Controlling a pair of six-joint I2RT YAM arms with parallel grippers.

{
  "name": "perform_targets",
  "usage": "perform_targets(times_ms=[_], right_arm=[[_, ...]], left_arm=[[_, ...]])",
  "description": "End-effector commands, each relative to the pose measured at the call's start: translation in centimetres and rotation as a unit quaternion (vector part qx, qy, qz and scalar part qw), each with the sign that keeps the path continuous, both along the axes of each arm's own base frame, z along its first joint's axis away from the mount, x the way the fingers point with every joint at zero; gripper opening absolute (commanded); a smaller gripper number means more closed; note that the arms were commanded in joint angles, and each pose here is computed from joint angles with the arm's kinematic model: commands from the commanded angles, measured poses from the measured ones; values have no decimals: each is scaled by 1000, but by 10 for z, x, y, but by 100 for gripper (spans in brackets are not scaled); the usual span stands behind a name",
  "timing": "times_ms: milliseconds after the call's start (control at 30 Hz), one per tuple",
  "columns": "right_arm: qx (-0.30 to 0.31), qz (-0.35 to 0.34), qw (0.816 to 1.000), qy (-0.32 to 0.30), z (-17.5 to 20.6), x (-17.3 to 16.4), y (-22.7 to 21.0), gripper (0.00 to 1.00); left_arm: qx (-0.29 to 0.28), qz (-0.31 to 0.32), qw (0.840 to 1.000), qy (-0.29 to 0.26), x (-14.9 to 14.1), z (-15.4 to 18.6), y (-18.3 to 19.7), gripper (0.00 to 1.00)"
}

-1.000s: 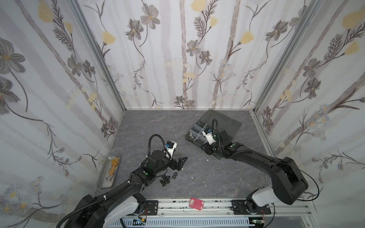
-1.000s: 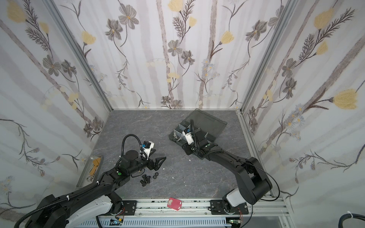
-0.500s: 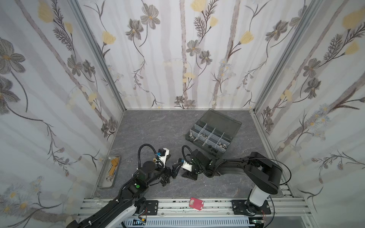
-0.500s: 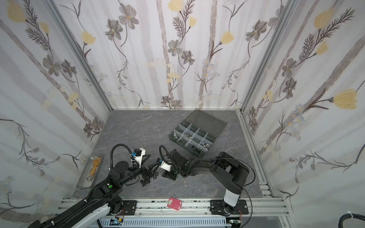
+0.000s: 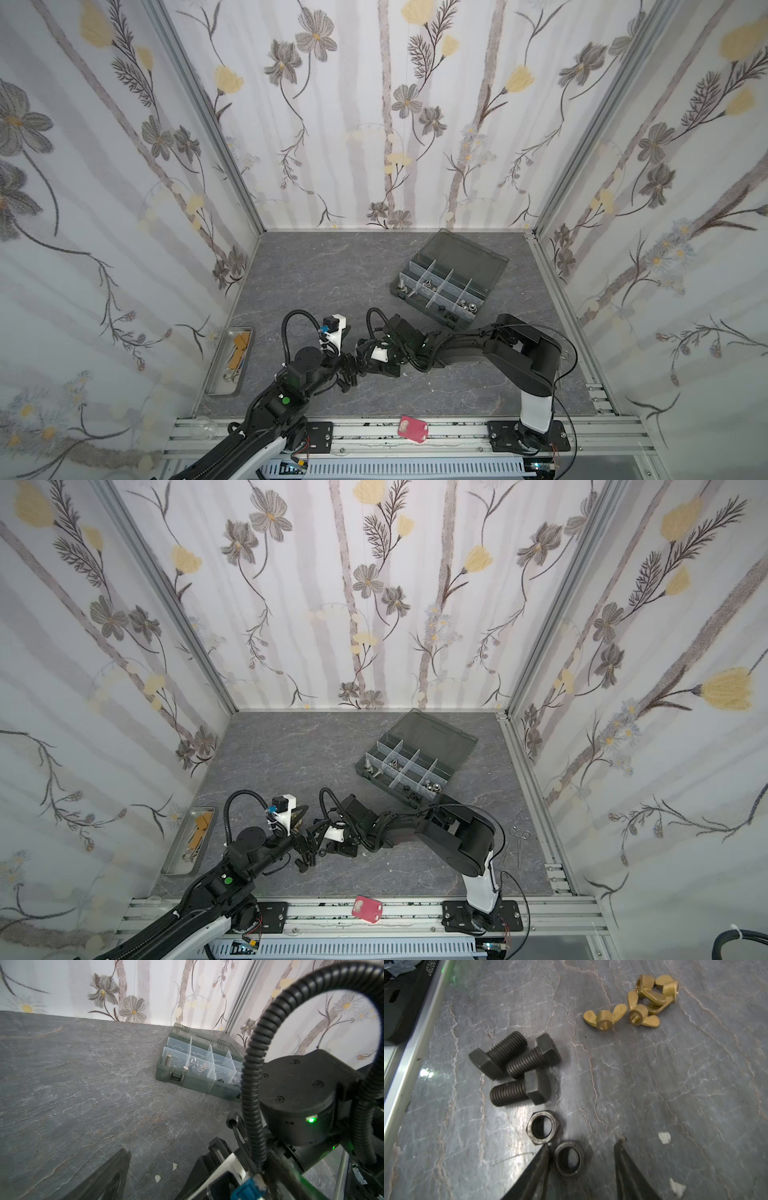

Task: Sort the screws and nuts into containers
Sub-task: Pick up the nut from the bottom-center of the table, then place the nut into the container.

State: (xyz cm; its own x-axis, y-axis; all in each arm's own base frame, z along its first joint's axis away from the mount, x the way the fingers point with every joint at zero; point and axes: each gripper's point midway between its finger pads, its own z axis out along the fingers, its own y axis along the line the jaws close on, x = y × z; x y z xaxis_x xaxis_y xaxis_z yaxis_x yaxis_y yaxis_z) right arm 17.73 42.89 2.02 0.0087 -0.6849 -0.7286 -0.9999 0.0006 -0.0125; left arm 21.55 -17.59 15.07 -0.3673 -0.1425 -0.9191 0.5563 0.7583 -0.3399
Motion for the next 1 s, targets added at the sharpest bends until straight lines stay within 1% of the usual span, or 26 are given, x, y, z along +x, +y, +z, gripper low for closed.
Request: perform_targets(times_ms=[0, 67, 200, 233, 300, 400, 500, 567, 667, 733, 767, 800, 833, 900, 933, 967], right_arm=[[-27, 31, 999, 4, -14, -10, -5, 41], [-33, 40, 999, 7, -16, -12, -5, 38], [-45, 44, 998, 10, -19, -14, -9, 24], [-49, 44, 998, 12, -19, -14, -11, 19], [-48, 41, 998, 13, -18, -15, -15, 17], [-39, 30, 999, 15, -10, -12, -17, 10], [12, 4, 999, 30, 16, 0, -20, 10], [52, -25, 998, 38, 42, 14, -27, 10], [96, -95, 990, 39, 78, 42, -44, 10], [124, -169, 977, 37, 107, 68, -62, 9], [133, -211, 967, 42, 119, 87, -81, 9], [139, -238, 960, 46, 127, 97, -94, 10], [136, -289, 946, 43, 132, 113, -112, 10], [123, -353, 926, 47, 134, 130, -143, 10], [113, -400, 908, 48, 132, 143, -163, 9], [104, -430, 895, 56, 129, 150, -181, 10]], left_arm=[[-5, 17, 1000, -5, 5, 3, 4, 100], [-5, 16, 1000, -5, 4, 3, 4, 100], [-6, 20, 1000, -6, 5, 4, 5, 100], [-6, 20, 1000, -5, 5, 4, 5, 100], [-6, 23, 1000, -5, 5, 3, 6, 100], [-4, 29, 1000, -5, 7, 3, 7, 100], [-1, 43, 999, -1, 10, 3, 11, 100], [0, 54, 999, 5, 13, 3, 13, 100], [13, 76, 997, 21, 19, 6, 18, 100], [23, 88, 995, 35, 24, 8, 19, 100], [27, 92, 994, 46, 27, 8, 18, 100], [30, 94, 993, 57, 30, 8, 16, 100], [38, 97, 992, 76, 33, 5, 14, 100], [66, 103, 985, 121, 38, -8, 10, 100], [88, 93, 981, 146, 39, -15, 5, 99], [110, 90, 974, 176, 41, -22, 2, 98]])
